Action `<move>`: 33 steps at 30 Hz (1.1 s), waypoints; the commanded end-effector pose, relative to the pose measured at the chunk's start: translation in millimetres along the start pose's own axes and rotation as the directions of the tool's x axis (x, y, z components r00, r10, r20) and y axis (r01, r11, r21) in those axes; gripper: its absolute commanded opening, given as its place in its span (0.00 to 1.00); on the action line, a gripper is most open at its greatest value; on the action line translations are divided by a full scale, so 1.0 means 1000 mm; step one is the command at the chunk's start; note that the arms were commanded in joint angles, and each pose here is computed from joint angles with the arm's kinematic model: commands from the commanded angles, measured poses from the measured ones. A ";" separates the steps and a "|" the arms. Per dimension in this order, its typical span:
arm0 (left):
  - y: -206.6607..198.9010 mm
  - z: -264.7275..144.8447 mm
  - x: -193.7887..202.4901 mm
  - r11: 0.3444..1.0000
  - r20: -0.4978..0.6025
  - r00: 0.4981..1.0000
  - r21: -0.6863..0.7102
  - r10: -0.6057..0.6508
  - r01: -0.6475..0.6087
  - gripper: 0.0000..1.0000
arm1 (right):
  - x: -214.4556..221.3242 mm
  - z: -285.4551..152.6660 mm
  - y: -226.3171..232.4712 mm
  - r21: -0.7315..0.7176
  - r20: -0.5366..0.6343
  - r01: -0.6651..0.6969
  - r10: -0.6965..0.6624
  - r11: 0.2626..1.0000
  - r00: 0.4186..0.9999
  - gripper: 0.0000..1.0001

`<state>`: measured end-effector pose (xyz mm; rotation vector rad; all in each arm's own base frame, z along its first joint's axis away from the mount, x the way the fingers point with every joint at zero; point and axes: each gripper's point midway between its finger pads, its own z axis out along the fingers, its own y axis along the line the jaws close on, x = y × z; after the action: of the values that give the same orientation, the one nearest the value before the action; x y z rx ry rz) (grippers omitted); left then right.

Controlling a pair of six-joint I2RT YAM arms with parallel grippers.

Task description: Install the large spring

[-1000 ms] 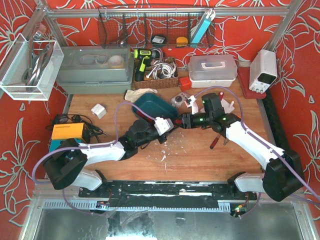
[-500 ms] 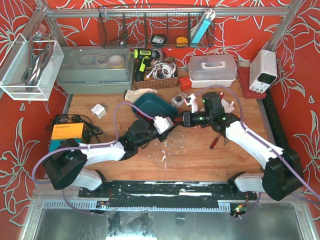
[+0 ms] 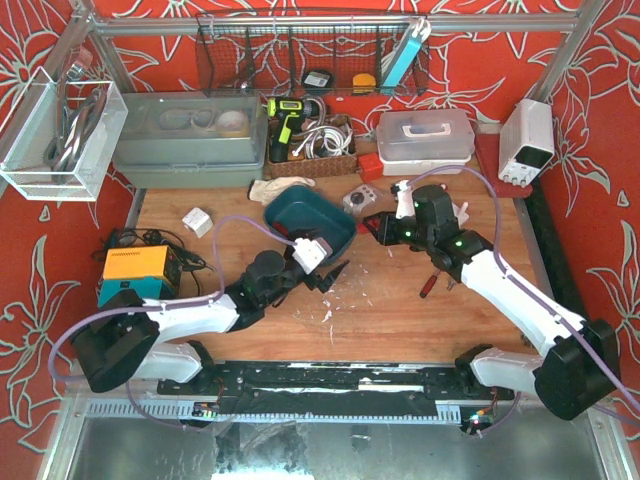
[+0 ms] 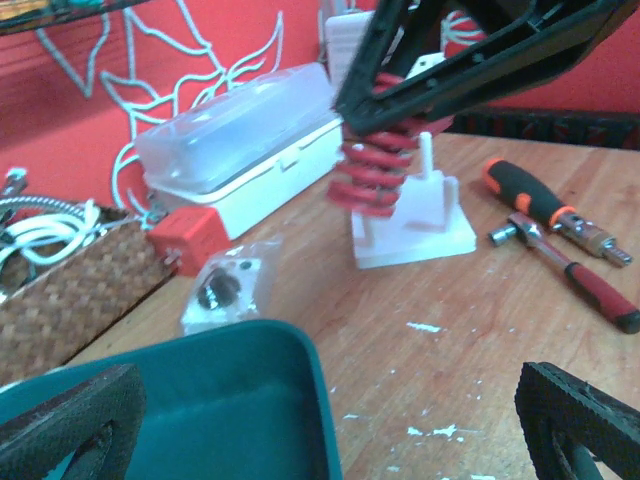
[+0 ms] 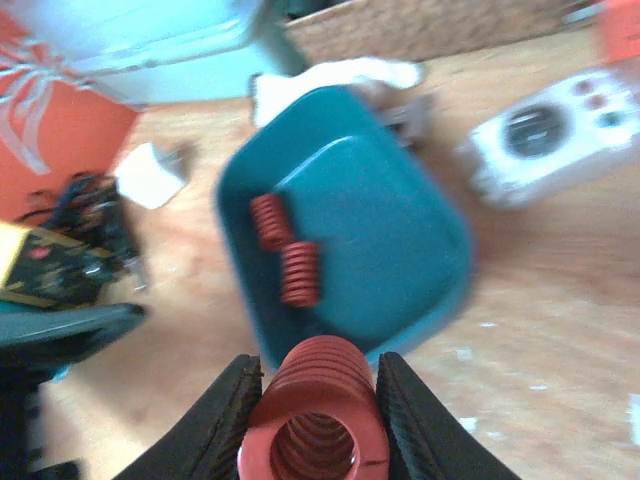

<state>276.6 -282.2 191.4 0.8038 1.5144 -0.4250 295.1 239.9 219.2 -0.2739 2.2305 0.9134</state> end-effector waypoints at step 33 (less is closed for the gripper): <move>-0.008 -0.025 0.024 0.986 -0.052 0.985 -0.047 -0.165 0.162 1.00 | -0.099 -0.090 -0.280 0.829 0.154 -0.143 0.025 0.541 0.988 0.00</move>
<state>255.4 -262.6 157.9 0.6843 1.6732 -0.4669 431.1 -27.8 172.1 0.3669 2.3013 -0.2184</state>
